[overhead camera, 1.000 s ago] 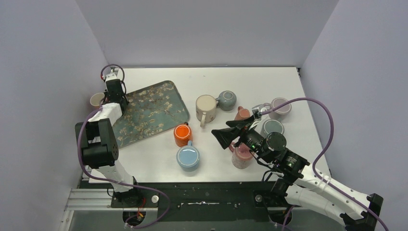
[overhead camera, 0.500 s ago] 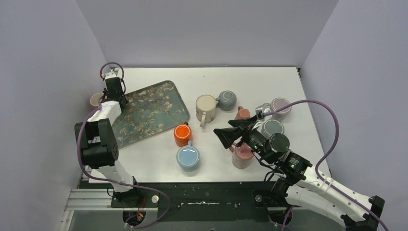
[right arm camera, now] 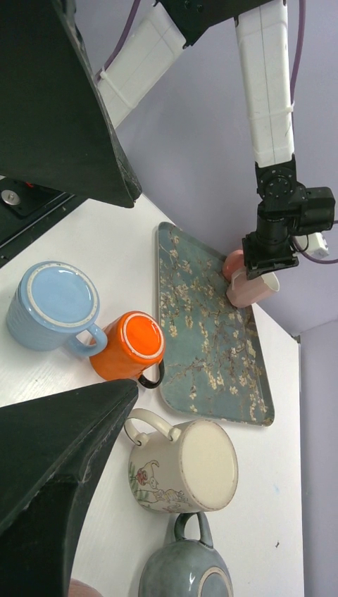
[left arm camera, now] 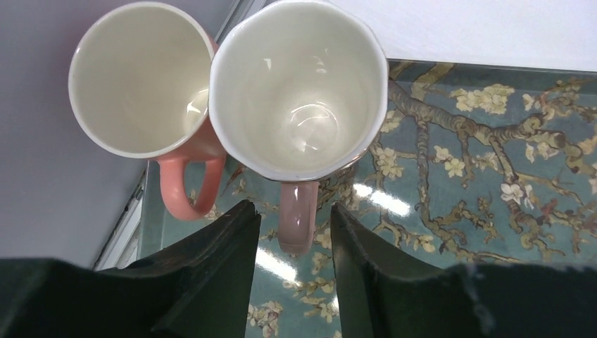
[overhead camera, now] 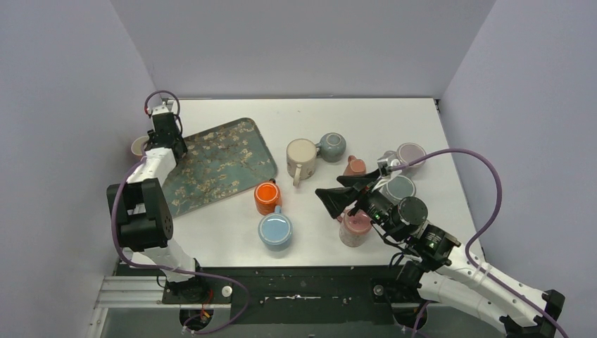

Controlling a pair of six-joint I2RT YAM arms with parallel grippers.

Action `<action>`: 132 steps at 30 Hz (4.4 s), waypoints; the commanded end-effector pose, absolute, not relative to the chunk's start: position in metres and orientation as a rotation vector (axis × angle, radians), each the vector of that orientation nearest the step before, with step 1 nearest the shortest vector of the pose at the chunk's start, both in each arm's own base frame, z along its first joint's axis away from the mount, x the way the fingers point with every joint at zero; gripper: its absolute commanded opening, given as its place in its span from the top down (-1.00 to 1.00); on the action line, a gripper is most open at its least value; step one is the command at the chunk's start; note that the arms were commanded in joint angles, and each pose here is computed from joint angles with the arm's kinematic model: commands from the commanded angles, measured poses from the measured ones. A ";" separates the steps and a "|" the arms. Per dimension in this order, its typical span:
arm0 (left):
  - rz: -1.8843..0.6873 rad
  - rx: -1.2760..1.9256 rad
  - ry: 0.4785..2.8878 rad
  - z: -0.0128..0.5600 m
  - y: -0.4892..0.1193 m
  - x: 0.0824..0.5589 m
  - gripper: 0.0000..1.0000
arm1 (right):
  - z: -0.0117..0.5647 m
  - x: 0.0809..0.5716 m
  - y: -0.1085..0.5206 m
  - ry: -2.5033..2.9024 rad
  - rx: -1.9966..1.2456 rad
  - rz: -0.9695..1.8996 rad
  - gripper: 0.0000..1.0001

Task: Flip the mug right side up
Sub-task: Place the cup on the tray, then turn over the cup at the center of the board.

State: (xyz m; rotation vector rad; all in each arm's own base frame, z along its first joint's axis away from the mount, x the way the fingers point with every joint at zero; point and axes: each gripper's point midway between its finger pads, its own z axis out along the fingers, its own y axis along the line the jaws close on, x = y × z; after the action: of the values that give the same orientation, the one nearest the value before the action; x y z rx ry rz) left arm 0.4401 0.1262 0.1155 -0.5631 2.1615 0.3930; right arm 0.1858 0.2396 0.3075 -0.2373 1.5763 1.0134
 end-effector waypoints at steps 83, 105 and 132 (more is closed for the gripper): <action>-0.491 0.015 1.895 0.225 -0.085 0.256 -0.95 | 0.088 0.399 0.295 2.227 0.103 0.057 0.14; -0.426 -0.021 1.909 0.224 -0.075 0.258 -0.95 | 0.127 0.392 0.310 2.111 -0.001 0.255 1.00; -0.880 -0.123 1.666 0.291 -0.120 0.246 -0.82 | 0.289 0.310 0.329 1.700 -0.041 1.047 1.00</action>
State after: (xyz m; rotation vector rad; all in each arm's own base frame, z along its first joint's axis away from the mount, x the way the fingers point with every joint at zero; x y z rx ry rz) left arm 0.2517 -0.0865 0.2355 -0.1652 1.8562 -0.5905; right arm 0.3137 0.2970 0.1607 -0.0634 2.0869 0.6380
